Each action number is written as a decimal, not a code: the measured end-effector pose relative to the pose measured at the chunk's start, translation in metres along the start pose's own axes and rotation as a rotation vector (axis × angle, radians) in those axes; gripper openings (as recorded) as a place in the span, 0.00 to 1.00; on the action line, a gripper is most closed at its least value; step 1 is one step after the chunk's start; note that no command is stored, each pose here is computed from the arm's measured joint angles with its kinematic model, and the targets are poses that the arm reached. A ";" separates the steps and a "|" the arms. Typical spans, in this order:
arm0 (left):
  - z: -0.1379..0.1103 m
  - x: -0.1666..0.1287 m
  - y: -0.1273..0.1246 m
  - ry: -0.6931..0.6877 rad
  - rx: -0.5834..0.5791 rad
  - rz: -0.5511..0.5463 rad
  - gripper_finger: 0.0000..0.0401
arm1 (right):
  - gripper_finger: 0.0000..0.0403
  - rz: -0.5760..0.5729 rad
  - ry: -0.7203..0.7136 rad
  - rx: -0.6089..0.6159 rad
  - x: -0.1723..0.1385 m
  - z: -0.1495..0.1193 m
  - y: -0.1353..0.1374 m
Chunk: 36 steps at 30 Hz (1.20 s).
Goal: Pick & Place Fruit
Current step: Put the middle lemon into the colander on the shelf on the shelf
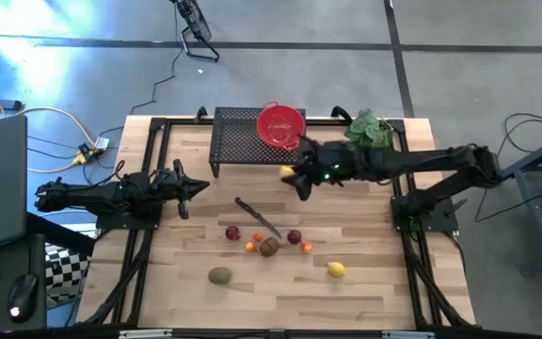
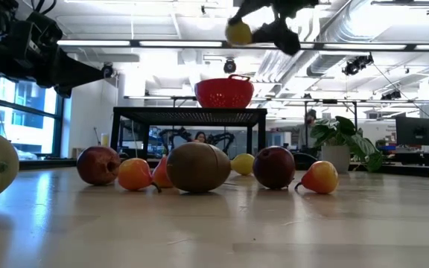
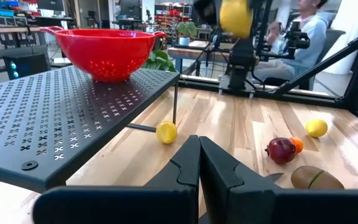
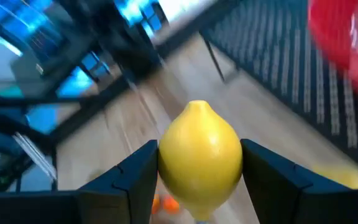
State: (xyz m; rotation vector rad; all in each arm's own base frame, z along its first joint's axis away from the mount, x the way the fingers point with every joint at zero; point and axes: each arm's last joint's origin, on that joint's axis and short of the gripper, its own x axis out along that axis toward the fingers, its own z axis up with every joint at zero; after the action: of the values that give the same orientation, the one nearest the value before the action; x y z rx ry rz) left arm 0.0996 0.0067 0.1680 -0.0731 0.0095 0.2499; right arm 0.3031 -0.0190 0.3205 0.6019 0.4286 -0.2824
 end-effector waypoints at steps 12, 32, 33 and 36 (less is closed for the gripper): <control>0.000 0.000 0.000 0.000 0.000 0.000 0.00 | 0.49 -0.011 -0.326 -0.146 -0.013 0.038 -0.005; 0.000 0.000 0.000 0.000 0.000 0.001 0.00 | 0.49 -0.277 -0.419 -0.195 0.043 0.059 -0.066; 0.000 0.000 0.000 0.000 0.000 0.000 0.00 | 0.49 -0.289 -0.405 -0.194 0.047 0.060 -0.068; 0.000 0.000 0.000 0.000 0.000 0.000 0.00 | 0.50 -0.325 -0.353 -0.197 0.054 0.064 -0.073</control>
State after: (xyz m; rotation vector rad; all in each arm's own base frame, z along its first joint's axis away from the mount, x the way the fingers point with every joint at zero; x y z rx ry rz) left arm 0.0996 0.0067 0.1680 -0.0728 0.0093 0.2504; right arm 0.3425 -0.1224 0.3072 0.2782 0.2074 -0.6383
